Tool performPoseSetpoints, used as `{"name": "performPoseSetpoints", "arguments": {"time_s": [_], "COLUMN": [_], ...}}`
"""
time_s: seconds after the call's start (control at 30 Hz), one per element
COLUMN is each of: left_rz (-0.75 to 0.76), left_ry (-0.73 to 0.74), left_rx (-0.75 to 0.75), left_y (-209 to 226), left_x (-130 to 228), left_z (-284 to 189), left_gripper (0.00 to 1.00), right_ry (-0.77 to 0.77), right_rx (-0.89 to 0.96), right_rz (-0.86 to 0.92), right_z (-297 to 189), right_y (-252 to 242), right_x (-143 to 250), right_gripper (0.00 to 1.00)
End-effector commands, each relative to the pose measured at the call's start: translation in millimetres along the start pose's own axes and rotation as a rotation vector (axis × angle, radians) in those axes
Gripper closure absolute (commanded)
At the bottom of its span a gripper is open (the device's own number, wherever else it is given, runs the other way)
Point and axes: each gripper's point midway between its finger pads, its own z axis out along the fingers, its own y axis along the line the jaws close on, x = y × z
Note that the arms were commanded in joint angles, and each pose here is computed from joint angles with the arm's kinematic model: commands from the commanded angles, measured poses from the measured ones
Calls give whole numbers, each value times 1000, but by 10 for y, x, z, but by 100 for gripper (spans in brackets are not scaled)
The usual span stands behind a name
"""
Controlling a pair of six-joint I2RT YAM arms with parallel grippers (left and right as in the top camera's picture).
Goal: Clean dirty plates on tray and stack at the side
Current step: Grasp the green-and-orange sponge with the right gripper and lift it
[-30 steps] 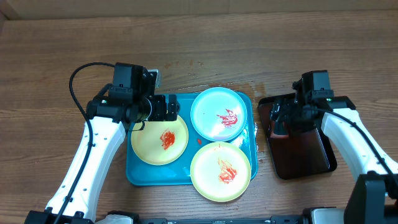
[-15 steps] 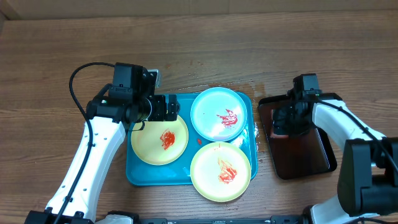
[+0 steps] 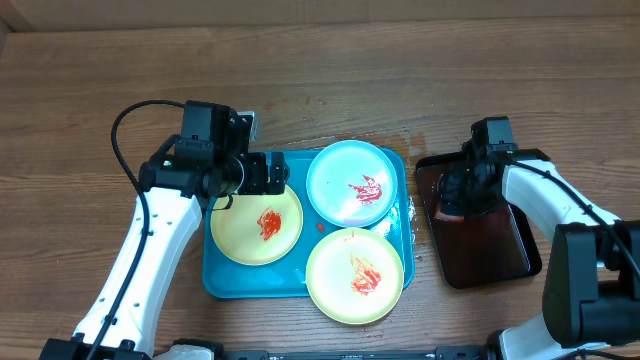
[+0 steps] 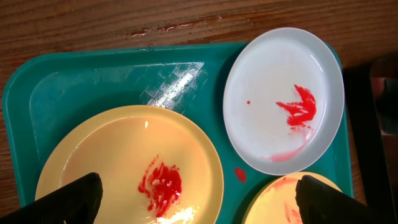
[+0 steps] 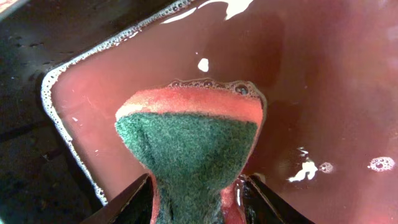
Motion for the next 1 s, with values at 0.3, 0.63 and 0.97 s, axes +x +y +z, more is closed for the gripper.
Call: {"name": "performPoseSetpoints", "arguments": {"time_s": [0.3,0.63,0.97], "left_rz": [34,35,34], "left_ry": [-19,-19,-19], "left_rx": [25,25,25], "left_y": [-81,-81,-81], "left_x": [-76,-76,-76], "left_z": [-40,-40,-40], "left_gripper": [0,0,0], "right_ry": [-58,-10,22], "right_rx": [-9,6,17], "right_rz": [-10,61,79], "right_z": [-227,-133,-72], "right_y": [118,49,3], "right_x": [-285,-113,8], "right_gripper": [54,61,76]}}
